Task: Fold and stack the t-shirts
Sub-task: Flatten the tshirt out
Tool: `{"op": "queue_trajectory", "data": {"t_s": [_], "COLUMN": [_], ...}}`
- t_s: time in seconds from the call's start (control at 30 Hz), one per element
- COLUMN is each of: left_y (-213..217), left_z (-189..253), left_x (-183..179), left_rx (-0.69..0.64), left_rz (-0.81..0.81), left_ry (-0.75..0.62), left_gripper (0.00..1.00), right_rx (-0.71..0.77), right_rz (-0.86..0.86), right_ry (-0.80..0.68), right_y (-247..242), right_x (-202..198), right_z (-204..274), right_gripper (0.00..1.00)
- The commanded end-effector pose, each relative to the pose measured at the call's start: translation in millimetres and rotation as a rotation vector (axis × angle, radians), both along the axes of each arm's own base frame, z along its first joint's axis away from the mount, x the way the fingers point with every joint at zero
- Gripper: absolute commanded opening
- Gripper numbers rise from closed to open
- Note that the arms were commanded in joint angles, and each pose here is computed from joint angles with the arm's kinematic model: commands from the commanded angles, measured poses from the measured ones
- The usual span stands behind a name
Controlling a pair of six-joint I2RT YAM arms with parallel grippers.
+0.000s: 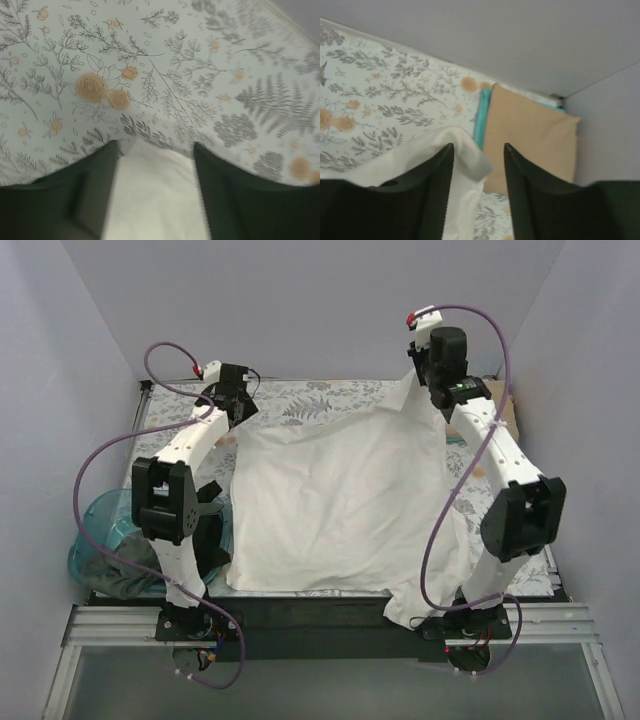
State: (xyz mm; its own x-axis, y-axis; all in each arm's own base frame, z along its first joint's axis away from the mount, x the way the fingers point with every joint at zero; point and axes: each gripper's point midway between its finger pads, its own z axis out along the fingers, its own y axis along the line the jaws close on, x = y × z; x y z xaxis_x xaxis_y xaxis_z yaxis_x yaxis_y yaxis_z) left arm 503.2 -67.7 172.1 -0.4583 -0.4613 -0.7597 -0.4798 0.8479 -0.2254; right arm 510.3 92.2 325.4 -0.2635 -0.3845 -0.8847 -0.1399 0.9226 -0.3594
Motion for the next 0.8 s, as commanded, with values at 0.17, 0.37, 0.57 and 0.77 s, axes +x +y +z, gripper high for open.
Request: {"op": "queue_trajectory", "data": {"t_s": [0.17, 0.37, 0.57, 0.77], "left_y": [-9, -19, -23, -34], "left_z": [6, 9, -12, -44], "left_x": [49, 14, -24, -54], "left_rx": [-0.083, -0.155, -0.2, -0.259], "left_rz": [-0.049, -0.108, -0.139, -0.188], "left_ry": [-0.012, -0.023, 0.03, 0.094], "left_gripper": [0.91, 0.92, 0.93, 0.93], "right_rx": [0.147, 0.238, 0.331, 0.363], "right_rz": [0.117, 0.116, 0.113, 0.122], "right_ry": [0.07, 0.124, 0.272, 0.387], "right_y": [32, 29, 30, 33], "right_x": [51, -3, -61, -91], "right_z": [-41, -48, -103, -148], "right_gripper": [0.98, 0.98, 0.98, 0.98]}}
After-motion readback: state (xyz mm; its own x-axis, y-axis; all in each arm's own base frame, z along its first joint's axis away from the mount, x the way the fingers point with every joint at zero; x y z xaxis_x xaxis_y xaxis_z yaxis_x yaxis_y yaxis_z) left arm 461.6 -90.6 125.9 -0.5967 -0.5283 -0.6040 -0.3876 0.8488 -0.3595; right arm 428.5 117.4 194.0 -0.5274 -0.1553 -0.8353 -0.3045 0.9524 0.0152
